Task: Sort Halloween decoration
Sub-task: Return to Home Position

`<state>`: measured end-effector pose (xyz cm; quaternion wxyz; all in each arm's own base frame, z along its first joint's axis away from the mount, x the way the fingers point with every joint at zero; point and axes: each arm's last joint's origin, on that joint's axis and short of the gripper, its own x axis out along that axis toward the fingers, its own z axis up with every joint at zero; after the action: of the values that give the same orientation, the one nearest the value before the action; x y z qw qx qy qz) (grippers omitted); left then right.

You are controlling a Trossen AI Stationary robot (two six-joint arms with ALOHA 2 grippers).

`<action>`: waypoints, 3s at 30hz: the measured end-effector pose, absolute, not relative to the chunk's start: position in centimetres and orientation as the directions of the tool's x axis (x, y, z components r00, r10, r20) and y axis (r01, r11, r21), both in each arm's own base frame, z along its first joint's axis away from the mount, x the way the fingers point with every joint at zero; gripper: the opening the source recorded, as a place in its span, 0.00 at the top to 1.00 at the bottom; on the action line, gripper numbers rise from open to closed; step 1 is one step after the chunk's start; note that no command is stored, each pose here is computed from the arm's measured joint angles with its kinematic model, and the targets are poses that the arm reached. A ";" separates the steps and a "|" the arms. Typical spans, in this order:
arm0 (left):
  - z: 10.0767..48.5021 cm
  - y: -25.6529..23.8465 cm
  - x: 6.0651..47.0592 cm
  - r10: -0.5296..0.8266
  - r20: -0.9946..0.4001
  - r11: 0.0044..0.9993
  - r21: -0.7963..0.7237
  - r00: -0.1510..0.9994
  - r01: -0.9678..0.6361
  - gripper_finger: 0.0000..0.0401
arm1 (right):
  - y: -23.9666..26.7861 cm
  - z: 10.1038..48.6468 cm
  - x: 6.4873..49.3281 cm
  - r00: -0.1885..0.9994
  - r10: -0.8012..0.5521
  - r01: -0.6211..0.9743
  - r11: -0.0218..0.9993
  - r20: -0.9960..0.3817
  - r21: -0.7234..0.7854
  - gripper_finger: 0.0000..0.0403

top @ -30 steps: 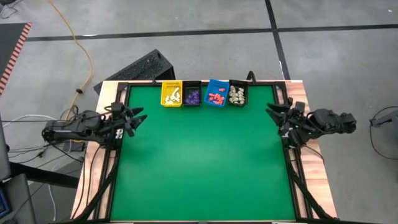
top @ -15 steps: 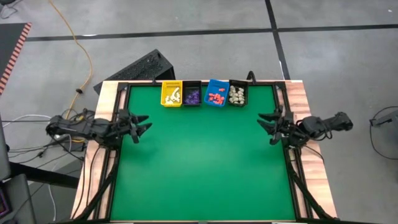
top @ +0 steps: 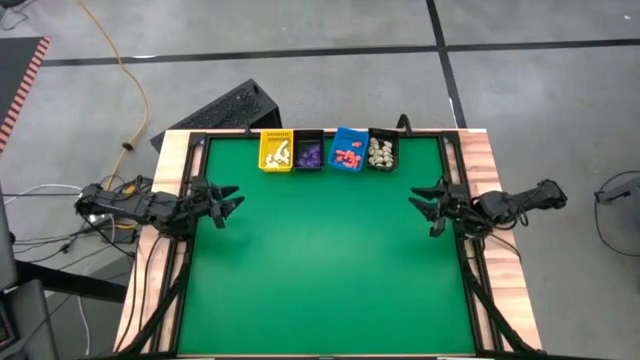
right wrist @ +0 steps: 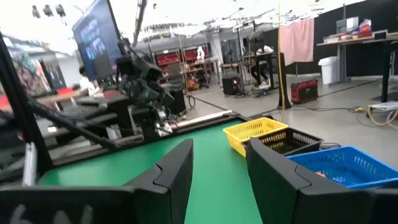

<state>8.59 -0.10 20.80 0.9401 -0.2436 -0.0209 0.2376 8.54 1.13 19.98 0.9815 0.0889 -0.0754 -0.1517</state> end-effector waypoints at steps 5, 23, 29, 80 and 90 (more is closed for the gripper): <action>20.6 -0.2 8.6 0.422 -0.093 0.758 -0.510 0.902 -0.407 0.36 | 1.3 19.6 8.8 0.949 -0.304 0.282 0.937 0.088 0.205 0.56; 21.8 -0.3 8.0 0.304 0.028 0.909 -0.306 0.952 -0.281 0.36 | 0.9 19.8 8.9 0.985 -0.124 0.122 0.992 0.117 0.022 0.56; 19.9 -0.3 8.1 0.325 -0.058 0.890 -0.318 0.944 -0.326 0.36 | 0.6 18.7 9.3 0.996 -0.034 0.031 0.999 0.081 0.038 0.56; 17.2 -2.0 9.3 -0.201 -0.028 0.975 -0.099 0.979 0.198 0.36 | -1.8 16.9 9.6 0.993 -0.113 0.113 0.994 0.036 -0.012 0.56; 17.1 -2.0 9.3 -0.193 -0.029 0.980 -0.043 0.981 0.192 0.36 | -1.8 16.9 9.6 0.993 -0.113 0.113 0.994 0.034 -0.012 0.56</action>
<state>9.29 -2.02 17.15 0.9950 -0.0199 0.0166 -0.0967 9.62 -1.81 16.87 0.9982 -0.0068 -0.0168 -0.0565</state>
